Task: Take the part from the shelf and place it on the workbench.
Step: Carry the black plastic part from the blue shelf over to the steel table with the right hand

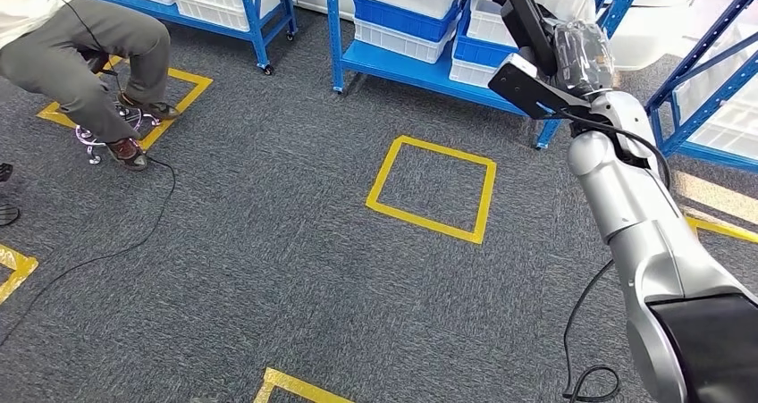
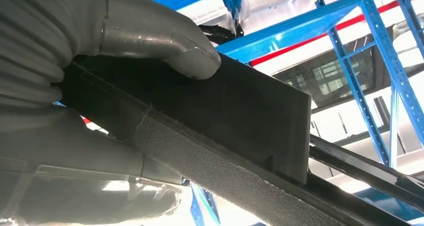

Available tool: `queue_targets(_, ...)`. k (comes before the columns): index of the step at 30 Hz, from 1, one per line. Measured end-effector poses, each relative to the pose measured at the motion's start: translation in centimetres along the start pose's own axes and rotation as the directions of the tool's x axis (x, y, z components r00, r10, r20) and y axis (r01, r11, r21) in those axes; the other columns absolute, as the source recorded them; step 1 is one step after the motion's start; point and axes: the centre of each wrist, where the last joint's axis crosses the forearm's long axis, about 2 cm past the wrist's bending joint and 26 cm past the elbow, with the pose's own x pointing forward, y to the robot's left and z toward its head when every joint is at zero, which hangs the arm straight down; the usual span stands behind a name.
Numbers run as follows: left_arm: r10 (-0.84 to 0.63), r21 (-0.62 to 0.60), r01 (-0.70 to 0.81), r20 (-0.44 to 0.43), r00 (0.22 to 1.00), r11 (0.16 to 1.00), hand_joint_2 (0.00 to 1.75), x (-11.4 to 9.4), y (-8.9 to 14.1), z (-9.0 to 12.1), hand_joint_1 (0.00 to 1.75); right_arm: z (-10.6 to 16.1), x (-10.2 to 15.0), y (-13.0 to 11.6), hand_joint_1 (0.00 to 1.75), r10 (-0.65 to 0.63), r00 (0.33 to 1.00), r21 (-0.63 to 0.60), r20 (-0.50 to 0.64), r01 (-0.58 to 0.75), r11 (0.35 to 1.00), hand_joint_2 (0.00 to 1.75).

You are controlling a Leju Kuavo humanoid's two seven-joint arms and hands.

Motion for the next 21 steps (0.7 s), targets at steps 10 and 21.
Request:
queue_targets(10,-0.007,-0.003,0.007,0.004,1.000,1.000,1.75,0.1,0.1,-0.1,0.00,-0.7,1.2,-0.3,1.75,0.036,0.998,-0.008,0.043,-0.036,0.999,1.75)
queue_targets(21,-0.011,-0.011,0.011,0.003,1.000,1.000,1.75,0.1,-0.3,0.0,0.00,-1.1,1.9,-0.4,1.75,0.045,0.997,-0.004,0.058,-0.045,0.999,1.75)
